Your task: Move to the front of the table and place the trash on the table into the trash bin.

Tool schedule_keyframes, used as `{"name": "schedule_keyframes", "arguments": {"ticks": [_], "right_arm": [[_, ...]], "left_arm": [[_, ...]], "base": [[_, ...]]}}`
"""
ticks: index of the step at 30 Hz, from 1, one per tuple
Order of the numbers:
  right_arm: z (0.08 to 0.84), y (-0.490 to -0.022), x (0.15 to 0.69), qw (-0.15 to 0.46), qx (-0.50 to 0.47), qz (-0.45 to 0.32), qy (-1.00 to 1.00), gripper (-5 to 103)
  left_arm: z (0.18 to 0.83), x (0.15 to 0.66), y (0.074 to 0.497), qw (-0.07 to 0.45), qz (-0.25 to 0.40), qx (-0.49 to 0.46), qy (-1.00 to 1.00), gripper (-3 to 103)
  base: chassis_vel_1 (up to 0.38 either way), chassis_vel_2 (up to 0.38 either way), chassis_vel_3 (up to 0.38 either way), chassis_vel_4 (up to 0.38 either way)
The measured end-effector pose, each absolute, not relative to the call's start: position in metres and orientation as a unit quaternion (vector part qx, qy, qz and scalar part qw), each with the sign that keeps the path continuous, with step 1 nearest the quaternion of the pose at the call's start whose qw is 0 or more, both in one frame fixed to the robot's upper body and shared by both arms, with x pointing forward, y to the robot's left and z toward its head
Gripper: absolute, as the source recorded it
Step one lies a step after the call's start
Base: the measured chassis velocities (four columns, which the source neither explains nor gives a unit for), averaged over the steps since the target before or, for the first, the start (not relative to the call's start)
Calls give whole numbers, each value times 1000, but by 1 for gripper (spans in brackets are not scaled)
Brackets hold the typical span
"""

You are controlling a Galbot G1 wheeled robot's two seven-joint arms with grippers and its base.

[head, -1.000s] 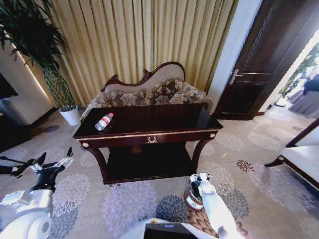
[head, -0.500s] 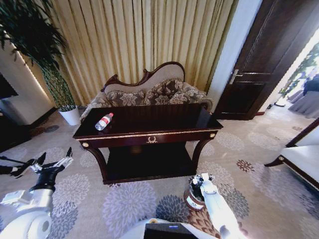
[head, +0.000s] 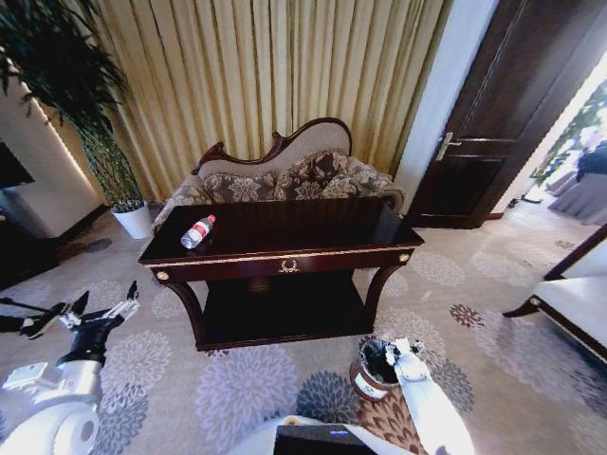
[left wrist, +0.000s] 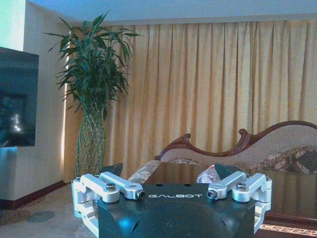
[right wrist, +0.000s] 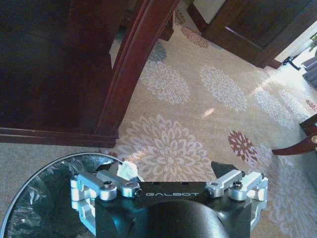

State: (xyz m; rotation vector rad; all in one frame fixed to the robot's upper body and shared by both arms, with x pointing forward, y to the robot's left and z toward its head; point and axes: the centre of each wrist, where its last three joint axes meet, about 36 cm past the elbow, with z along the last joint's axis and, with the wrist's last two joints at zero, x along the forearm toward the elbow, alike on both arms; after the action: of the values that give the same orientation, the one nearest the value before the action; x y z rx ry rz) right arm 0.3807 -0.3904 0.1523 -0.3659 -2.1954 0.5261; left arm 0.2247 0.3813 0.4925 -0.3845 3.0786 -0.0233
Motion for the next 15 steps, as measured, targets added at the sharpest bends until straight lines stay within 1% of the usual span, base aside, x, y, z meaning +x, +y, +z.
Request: {"name": "schedule_keyframes", "arguments": {"ticks": [8, 10, 12, 13, 15], "right_arm": [[150, -387, 381, 421, -143, 210, -871, 100], [149, -387, 380, 421, -142, 216, -869, 100], [149, -390, 379, 409, -135, 248, -868, 100], [149, -390, 379, 409, -135, 248, -868, 100], [153, -381, 381, 436, -145, 189, -868, 100]], "left_arm": [[492, 223, 385, 23, -4, -128, 992, 100], [491, 223, 384, 23, -5, -127, 992, 100], [490, 224, 382, 22, -7, -125, 992, 100], [490, 224, 382, 22, -7, -125, 992, 100], [489, 225, 380, 23, -7, -123, 992, 100]], "base": [[0, 0, 0, 0], [0, 0, 0, 0], [0, 0, 0, 0], [0, 0, 0, 0], [0, 0, 0, 0]]}}
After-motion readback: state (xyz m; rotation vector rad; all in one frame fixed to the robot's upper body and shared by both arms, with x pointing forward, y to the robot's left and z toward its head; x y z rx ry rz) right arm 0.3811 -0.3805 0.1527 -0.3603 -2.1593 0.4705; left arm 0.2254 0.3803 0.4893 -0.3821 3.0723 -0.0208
